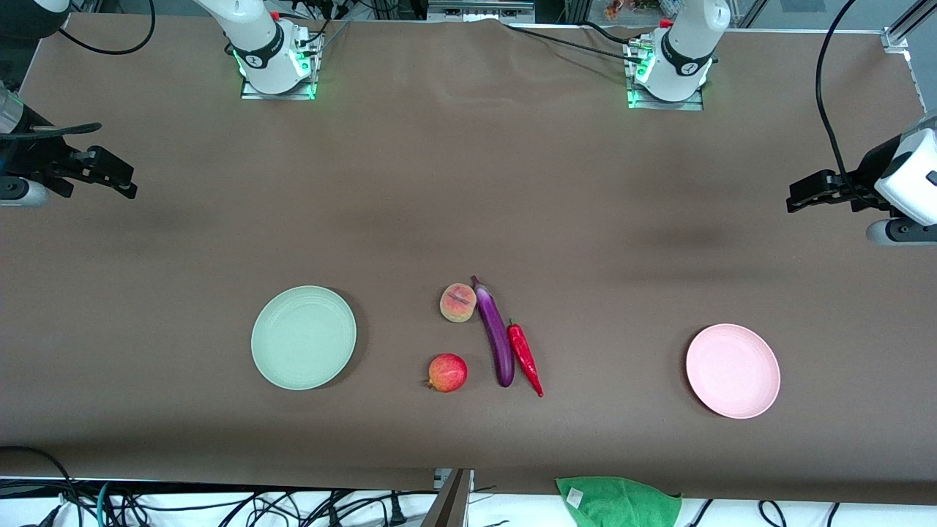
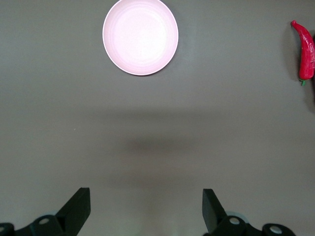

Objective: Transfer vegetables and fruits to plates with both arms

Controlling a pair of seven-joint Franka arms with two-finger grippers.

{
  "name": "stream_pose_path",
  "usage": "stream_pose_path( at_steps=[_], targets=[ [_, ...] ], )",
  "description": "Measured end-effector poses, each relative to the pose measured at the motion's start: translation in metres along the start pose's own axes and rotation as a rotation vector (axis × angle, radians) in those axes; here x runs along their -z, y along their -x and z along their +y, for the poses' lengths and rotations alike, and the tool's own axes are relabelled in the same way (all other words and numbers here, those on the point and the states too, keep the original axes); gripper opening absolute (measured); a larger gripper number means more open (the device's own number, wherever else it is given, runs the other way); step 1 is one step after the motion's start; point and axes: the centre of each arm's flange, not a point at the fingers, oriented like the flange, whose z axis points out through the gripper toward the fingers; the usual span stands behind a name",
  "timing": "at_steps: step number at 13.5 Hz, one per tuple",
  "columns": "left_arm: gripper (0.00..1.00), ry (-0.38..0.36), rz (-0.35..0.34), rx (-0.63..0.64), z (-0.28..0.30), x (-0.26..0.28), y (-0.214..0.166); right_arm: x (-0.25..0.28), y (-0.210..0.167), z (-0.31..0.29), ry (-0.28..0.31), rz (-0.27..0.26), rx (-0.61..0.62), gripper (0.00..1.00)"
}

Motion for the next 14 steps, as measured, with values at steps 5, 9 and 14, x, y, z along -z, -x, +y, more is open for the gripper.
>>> stream_pose_path(
  at_steps=[5, 9, 14],
  targets=[
    [1.00, 0.000, 0.000, 0.000, 0.0000, -0.0002, -0.0001, 0.0002, 0.0001, -0.0014, 0.000, 0.000, 0.003, 1.00],
    [1.00, 0.000, -0.001, 0.000, 0.0000, -0.0008, -0.0005, 0.0003, 0.0001, -0.0034, 0.000, 0.000, 0.006, 1.00],
    [1.00, 0.000, -0.004, 0.000, 0.0000, -0.0020, -0.0012, 0.0004, 0.0001, -0.0037, 0.000, 0.000, 0.007, 1.00]
  ],
)
